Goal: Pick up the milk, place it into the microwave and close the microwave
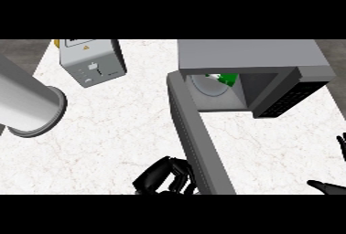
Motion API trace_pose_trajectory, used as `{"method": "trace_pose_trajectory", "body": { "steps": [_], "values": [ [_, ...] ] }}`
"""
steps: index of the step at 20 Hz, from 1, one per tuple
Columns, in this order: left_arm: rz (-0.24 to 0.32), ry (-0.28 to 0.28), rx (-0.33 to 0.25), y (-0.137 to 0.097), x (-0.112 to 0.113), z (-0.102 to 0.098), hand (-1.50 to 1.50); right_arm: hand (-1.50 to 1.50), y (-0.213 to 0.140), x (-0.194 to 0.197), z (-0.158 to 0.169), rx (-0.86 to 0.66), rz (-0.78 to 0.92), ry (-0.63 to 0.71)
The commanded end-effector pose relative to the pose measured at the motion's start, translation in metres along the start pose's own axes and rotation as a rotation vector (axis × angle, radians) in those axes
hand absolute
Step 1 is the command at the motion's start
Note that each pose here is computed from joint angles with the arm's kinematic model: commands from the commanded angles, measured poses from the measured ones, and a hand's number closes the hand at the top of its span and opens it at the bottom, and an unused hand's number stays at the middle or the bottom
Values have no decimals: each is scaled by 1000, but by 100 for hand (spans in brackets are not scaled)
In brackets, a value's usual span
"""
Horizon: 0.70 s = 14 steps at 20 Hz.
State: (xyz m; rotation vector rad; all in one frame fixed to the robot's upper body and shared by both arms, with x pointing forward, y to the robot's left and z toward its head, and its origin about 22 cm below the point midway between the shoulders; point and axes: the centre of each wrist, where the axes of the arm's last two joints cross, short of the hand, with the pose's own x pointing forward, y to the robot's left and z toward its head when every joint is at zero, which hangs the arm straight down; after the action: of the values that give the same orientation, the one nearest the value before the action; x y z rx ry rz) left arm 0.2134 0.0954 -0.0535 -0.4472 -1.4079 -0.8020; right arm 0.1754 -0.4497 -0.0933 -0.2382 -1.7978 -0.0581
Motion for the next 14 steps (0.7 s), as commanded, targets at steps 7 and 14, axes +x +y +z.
{"method": "trace_pose_trajectory", "body": {
  "steps": [7, 14],
  "values": [
    [-51, -64, -96, -48, -4, -35, 150, -150, -6, 16, -18, 136, -138, -141],
    [-32, -131, -16, -52, 15, -52, -150, -150, 8, 30, -37, 207, -152, -177]
  ]
}}
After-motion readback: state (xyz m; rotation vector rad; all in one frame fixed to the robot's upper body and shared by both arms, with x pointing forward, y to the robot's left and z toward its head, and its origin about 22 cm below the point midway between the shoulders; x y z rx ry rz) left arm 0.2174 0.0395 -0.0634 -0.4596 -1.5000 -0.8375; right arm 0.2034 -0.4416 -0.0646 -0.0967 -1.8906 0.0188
